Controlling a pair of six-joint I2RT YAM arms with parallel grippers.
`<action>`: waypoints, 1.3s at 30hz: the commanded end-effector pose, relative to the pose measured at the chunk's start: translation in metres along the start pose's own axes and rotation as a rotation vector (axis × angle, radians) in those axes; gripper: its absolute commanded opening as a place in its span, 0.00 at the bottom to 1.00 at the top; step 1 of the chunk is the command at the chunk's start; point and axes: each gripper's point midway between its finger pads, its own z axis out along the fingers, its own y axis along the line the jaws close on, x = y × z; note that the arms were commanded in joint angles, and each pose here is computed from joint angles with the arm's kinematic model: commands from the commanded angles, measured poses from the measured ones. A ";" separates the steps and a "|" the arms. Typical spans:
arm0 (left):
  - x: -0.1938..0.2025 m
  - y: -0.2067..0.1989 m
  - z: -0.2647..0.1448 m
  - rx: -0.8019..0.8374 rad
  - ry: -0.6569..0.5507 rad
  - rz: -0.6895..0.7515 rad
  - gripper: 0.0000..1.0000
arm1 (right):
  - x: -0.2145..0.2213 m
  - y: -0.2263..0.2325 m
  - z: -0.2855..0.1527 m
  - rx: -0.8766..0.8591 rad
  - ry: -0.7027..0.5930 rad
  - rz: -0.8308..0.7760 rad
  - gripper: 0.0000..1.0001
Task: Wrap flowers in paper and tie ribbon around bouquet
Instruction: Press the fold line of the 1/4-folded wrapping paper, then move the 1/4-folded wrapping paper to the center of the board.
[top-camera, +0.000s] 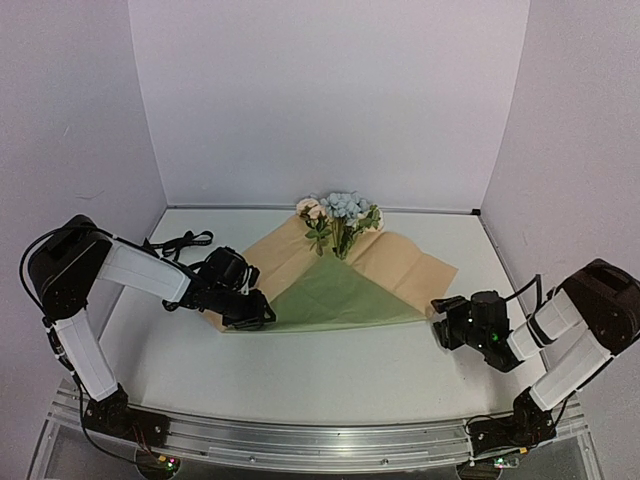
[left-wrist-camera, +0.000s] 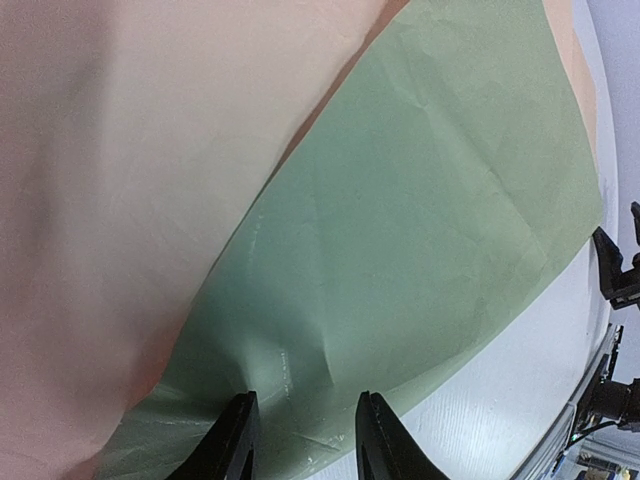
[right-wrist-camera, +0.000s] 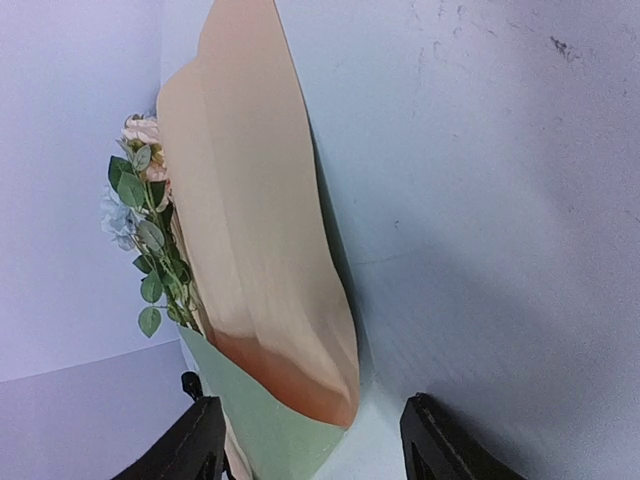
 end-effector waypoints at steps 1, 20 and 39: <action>0.044 0.061 0.001 -0.214 0.143 -0.059 0.35 | 0.014 -0.076 -0.010 0.279 0.087 -0.113 0.64; 0.050 0.064 0.000 -0.215 0.148 -0.060 0.35 | 0.037 -0.079 0.005 0.303 0.104 -0.304 0.49; 0.069 0.068 -0.008 -0.236 0.167 -0.097 0.35 | 0.043 -0.073 0.005 0.250 0.088 -0.390 0.03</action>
